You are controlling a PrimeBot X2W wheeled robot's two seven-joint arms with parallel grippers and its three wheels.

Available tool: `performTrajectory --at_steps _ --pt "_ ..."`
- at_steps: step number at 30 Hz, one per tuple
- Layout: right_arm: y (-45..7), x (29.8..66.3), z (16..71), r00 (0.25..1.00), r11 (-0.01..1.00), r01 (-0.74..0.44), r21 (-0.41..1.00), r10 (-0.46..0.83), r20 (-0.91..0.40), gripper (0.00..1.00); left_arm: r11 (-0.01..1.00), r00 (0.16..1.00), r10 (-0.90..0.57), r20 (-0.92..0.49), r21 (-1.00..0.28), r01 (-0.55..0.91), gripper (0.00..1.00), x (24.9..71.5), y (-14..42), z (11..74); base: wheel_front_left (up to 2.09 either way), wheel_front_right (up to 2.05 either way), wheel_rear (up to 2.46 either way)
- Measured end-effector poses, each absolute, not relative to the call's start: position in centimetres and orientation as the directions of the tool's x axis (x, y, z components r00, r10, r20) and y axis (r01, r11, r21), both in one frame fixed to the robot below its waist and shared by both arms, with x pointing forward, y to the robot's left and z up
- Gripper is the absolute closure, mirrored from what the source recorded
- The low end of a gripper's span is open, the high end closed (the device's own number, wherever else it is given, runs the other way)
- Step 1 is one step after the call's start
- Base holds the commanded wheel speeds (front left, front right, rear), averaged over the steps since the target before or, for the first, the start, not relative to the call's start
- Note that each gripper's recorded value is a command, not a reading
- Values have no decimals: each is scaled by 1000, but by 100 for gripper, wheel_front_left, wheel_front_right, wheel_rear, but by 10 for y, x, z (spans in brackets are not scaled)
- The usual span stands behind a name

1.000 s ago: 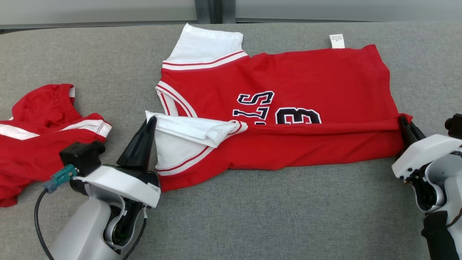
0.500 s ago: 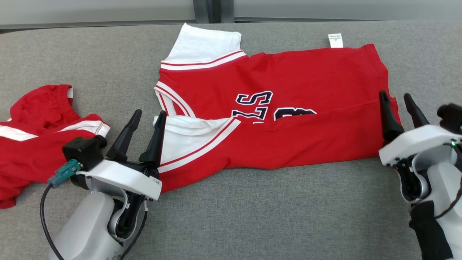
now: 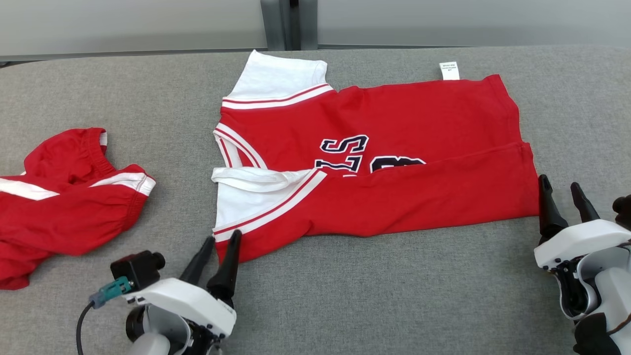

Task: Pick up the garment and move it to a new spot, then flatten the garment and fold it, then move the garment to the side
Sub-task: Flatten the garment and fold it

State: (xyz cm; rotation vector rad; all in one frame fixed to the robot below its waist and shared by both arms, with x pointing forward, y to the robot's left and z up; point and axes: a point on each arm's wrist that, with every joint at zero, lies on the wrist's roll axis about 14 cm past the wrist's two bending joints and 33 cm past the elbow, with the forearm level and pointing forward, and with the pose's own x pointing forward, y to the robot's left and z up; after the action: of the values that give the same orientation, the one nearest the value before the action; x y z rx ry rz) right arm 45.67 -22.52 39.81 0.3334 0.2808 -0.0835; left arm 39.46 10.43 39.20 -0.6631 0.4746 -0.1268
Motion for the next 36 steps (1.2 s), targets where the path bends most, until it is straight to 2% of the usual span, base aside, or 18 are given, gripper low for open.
performTrajectory --at_steps 6,7,9,17,18,20,27,36 --pt "-221 454 389 951 943 123 310 -22 -310 0 764 819 -270 -507 -630 -138 0 376 107 371 0 0 0" --pt "-219 454 387 949 943 121 309 -18 -316 0 763 815 -272 -512 -630 -141 13 376 108 370 0 0 0" --pt "-217 454 386 948 944 118 309 -14 -319 0 763 814 -273 -513 -631 -142 100 376 108 370 0 0 0" --pt "-214 448 366 915 945 139 295 -9 -404 0 778 821 -272 -502 -617 -119 100 375 112 373 0 0 0" --pt "-211 448 365 913 944 137 299 -3 -409 52 783 825 -268 -498 -612 -114 100 376 114 374 0 0 0" --pt "-209 447 365 911 945 132 298 3 -413 100 789 831 -270 -486 -607 -99 100 376 115 376 0 0 0" --pt "-211 441 369 915 941 135 312 2 -404 100 800 846 -292 -446 -599 -40 100 376 115 387 0 0 0" --pt "-221 407 373 913 922 151 358 9 -408 100 813 849 -289 -442 -581 -26 100 354 122 397 0 0 0"
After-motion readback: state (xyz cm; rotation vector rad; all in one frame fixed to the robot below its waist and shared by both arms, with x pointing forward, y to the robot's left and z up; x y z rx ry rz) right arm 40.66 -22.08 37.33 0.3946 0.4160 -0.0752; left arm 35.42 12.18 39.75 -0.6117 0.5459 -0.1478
